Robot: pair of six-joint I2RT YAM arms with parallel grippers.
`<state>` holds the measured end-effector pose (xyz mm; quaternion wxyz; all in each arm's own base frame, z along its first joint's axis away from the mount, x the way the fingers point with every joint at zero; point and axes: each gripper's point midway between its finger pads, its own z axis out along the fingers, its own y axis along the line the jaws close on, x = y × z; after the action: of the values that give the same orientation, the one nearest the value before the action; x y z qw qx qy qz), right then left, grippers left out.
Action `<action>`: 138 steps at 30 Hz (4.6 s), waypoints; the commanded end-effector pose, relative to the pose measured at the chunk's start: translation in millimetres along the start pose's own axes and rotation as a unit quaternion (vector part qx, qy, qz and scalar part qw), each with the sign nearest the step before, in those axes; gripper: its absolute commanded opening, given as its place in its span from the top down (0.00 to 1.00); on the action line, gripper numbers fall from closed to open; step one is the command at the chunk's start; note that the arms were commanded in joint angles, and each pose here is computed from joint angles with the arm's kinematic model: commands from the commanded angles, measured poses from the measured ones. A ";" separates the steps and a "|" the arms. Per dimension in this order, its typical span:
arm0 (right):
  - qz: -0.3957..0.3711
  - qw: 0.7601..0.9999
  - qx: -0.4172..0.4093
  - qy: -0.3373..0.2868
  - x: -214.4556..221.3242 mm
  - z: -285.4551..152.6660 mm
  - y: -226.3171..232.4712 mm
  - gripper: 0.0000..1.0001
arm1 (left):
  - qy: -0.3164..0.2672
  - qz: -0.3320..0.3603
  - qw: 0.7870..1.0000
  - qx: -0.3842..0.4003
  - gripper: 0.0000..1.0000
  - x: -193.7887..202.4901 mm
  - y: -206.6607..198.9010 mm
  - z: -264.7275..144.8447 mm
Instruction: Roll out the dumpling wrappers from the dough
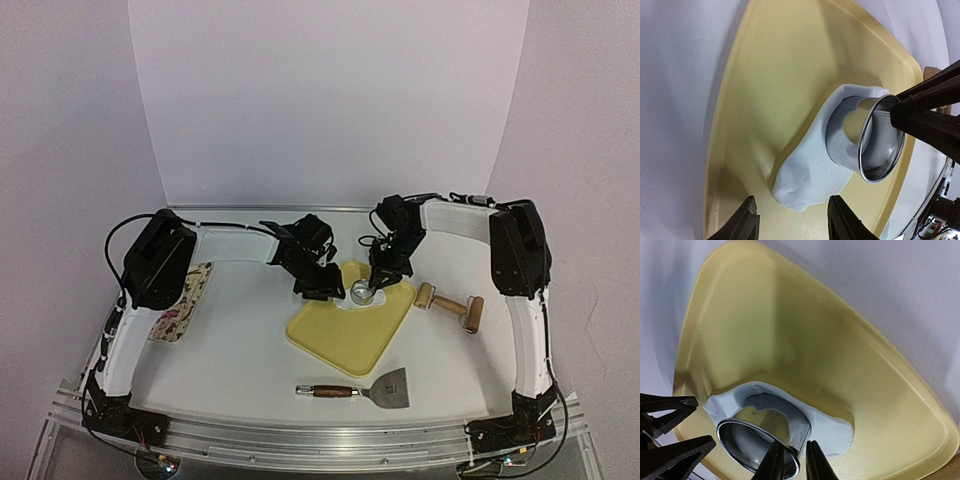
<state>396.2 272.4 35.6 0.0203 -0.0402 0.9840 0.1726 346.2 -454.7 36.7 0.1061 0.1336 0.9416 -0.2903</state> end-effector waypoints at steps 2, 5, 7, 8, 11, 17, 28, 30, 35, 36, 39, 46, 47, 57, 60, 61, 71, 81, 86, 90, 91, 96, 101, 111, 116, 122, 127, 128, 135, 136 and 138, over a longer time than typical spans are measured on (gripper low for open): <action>-0.020 1.000 0.018 -0.001 -1.3 2.7 1.8 0.85 | 0.000 0.000 1.000 -0.007 0.53 -8.0 -1.3 0.3; -0.027 0.999 0.027 0.001 -0.3 3.9 1.2 0.89 | 0.003 0.000 1.000 -0.006 0.54 -6.0 -1.7 1.2; -0.032 0.999 0.035 0.001 0.4 4.3 1.5 0.90 | 0.002 0.000 1.000 -0.004 0.54 -6.4 -2.3 0.4; -0.036 0.999 0.039 0.001 0.7 4.5 1.7 0.91 | 0.001 0.000 1.000 -0.004 0.54 -6.6 -2.6 -0.1; -0.044 0.998 0.046 0.002 1.5 4.9 2.2 0.92 | 0.001 0.000 1.000 -0.002 0.54 -6.6 -3.3 -0.3; -0.065 0.995 0.073 0.002 3.1 5.5 -0.8 0.96 | 0.005 -0.002 1.000 -0.002 0.54 -4.3 -2.2 1.4; -0.098 0.985 0.139 0.025 11.0 15.7 -14.8 1.00 | 0.012 -0.024 1.000 -0.014 0.54 1.3 7.5 9.5; -0.100 0.983 0.148 0.034 13.9 20.1 -17.7 1.00 | 0.011 -0.023 1.000 -0.017 0.54 0.9 9.5 12.5; -0.100 0.982 0.156 0.044 18.5 25.8 -21.0 1.00 | 0.012 -0.022 0.999 -0.023 0.56 2.6 17.0 23.9; -0.100 0.982 0.157 0.044 19.1 26.3 -20.9 1.00 | 0.013 -0.022 0.999 -0.025 0.57 3.5 19.2 26.7; -0.101 0.981 0.158 0.047 20.3 28.2 -21.4 1.00 | 0.015 -0.021 0.999 -0.026 0.62 6.9 25.5 36.6; -0.101 0.981 0.160 0.050 21.9 31.2 -21.5 1.00 | 0.001 -0.023 0.999 -0.033 0.83 5.8 34.7 47.1; -0.100 0.981 0.161 0.050 22.0 31.8 -22.0 1.00 | -0.001 -0.022 0.999 -0.037 0.88 5.0 36.2 47.0; -0.079 0.978 0.183 0.057 25.1 36.9 -31.4 1.00 | -0.035 0.006 0.999 0.023 1.00 20.3 15.3 9.9; -0.077 0.977 0.190 0.058 25.3 36.9 -33.7 1.00 | -0.032 0.021 0.998 0.041 1.00 33.2 4.6 -0.4; -0.077 0.977 0.192 0.058 25.0 36.6 -34.3 1.00 | -0.030 0.028 0.998 0.045 1.00 38.2 1.1 -3.5; -0.070 0.973 0.210 0.063 28.1 36.7 -41.7 1.00 | -0.035 0.053 0.995 0.072 1.00 64.0 -27.2 -35.4; -0.070 0.971 0.219 0.066 29.7 37.0 -45.7 1.00 | -0.043 0.082 0.985 0.143 1.00 59.2 -76.9 -64.6; -0.068 0.971 0.218 0.068 30.4 37.6 -45.7 1.00 | -0.065 0.095 0.978 0.177 1.00 47.2 -105.9 -77.8; -0.067 0.971 0.219 0.071 32.2 38.5 -47.0 1.00 | -0.116 0.099 0.970 0.190 1.00 14.4 -130.6 -95.7; -0.067 0.971 0.219 0.071 32.5 38.6 -47.0 1.00 | -0.126 0.101 0.968 0.193 1.00 7.0 -136.0 -98.0; -0.066 0.972 0.214 0.070 32.8 37.9 -44.7 1.00 | -0.150 0.108 0.964 0.193 1.00 -19.6 -153.1 -95.5; -0.063 0.973 0.210 0.070 33.1 36.8 -43.3 1.00 | -0.157 0.109 0.967 0.169 1.00 -24.8 -145.3 -95.7; -0.060 0.976 0.199 0.071 32.6 36.5 -38.5 1.00 | -0.141 0.068 0.983 0.097 1.00 0.1 -85.5 -96.8; -0.060 0.978 0.188 0.066 29.5 33.8 -32.5 1.00 | -0.103 0.054 0.991 0.063 0.93 29.4 -50.4 -83.0; -0.061 0.981 0.174 0.062 27.3 30.2 -25.1 1.00 | -0.067 0.048 0.996 0.046 0.47 51.3 -31.8 -70.6; -0.061 0.983 0.161 0.062 26.8 28.2 -19.2 1.00 | -0.093 0.047 0.994 0.038 0.37 37.2 -30.7 -76.7; -0.061 0.984 0.157 0.061 26.6 27.3 -17.3 1.00 | -0.096 0.046 0.993 0.040 0.35 33.3 -32.4 -76.3; -0.068 0.986 0.144 0.058 24.0 23.5 -10.5 1.00 | -0.142 -0.002 0.988 0.053 0.17 5.7 -35.1 -82.2; -0.069 0.986 0.142 0.059 24.2 23.2 -9.7 1.00 | -0.147 -0.005 0.987 0.063 0.14 3.2 -36.1 -83.0; -0.071 0.987 0.135 0.059 24.3 21.5 -6.5 1.00 | -0.143 -0.011 0.987 0.077 0.11 0.2 -36.3 -79.0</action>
<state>388.5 278.4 32.0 0.0273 -0.1122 0.9922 0.0479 302.6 -427.3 85.7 0.1905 0.1145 0.9176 -0.3296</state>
